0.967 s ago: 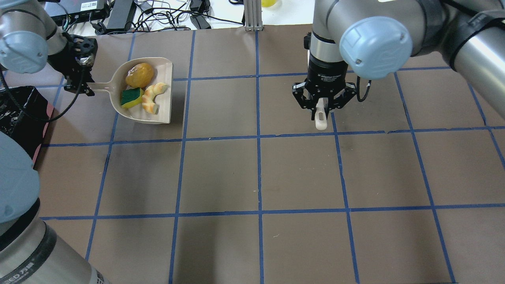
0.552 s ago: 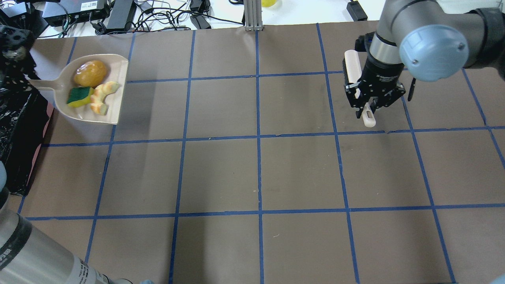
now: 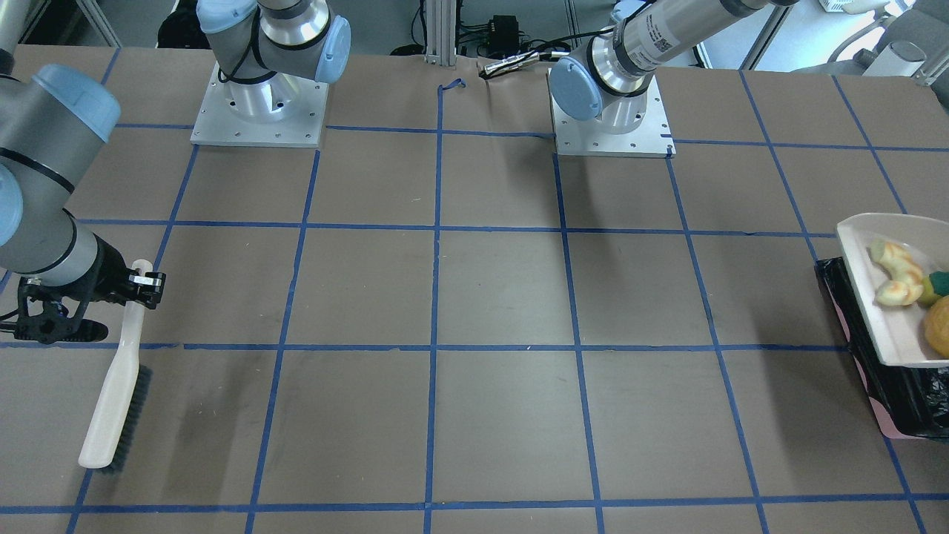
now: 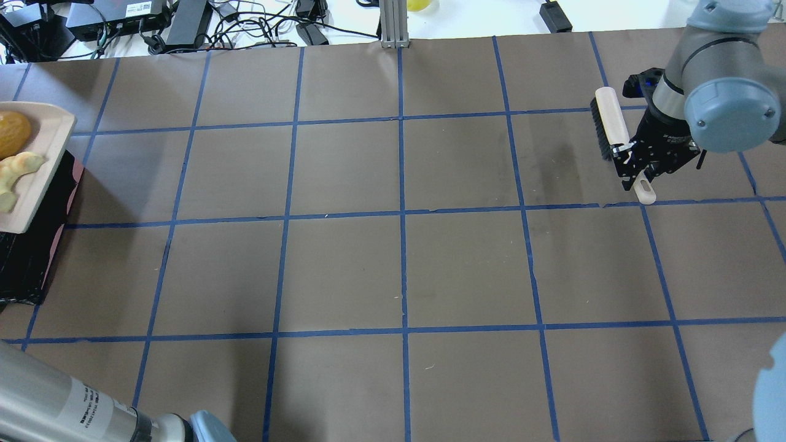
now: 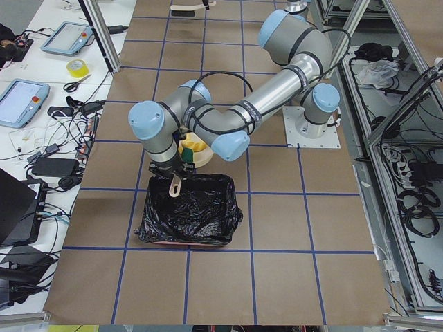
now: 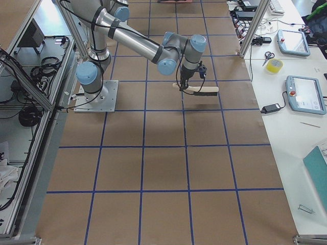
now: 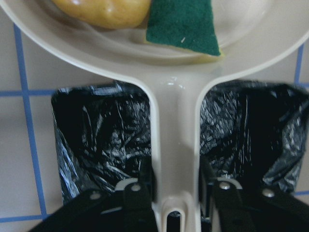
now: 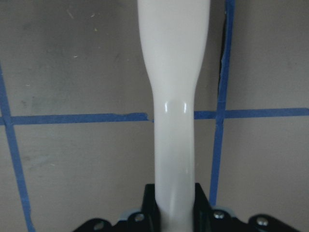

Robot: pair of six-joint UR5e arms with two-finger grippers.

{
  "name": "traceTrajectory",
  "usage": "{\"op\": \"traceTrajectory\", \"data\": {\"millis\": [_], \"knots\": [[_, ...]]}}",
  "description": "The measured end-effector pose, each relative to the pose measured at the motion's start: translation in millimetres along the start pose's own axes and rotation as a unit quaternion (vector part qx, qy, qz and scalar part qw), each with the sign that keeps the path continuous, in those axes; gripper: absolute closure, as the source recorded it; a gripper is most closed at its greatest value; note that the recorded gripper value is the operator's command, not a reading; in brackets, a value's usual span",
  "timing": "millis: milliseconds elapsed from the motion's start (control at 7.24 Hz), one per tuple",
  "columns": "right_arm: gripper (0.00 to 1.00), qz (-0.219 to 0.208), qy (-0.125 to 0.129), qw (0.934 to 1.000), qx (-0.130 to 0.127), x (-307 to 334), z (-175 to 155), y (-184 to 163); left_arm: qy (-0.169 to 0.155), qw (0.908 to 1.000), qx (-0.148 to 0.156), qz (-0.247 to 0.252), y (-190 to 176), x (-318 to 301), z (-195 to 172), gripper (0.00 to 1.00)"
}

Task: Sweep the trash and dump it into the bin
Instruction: 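Raise the dustpan over the bin with left gripper while right gripper lowers the brush, then tilt the dustpan with the left gripper to dump the debris into the bin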

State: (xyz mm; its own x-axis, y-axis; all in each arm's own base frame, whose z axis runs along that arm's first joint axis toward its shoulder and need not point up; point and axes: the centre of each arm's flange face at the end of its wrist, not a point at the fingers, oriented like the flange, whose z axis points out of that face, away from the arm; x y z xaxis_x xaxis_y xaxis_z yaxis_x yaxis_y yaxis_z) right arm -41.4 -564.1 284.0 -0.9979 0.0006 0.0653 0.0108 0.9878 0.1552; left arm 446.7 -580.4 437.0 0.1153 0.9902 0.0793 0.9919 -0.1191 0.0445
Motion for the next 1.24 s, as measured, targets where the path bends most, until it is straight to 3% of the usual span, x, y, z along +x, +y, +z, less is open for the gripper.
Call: {"op": "traceTrajectory", "data": {"millis": [414,690,1243], "knots": [[1.0,-0.013,0.005,0.9999,0.003,28,21,-12,-0.008,0.9916,-0.096,0.086,71,29,-6,1.0],[1.0,-0.018,0.003,0.9998,0.003,29,28,-15,-0.021,0.9767,-0.157,0.145,94,18,-2,1.0],[1.0,-0.015,0.004,0.9999,0.0,31,41,-22,-0.013,0.9469,-0.218,0.236,72,-15,-7,1.0]]}}
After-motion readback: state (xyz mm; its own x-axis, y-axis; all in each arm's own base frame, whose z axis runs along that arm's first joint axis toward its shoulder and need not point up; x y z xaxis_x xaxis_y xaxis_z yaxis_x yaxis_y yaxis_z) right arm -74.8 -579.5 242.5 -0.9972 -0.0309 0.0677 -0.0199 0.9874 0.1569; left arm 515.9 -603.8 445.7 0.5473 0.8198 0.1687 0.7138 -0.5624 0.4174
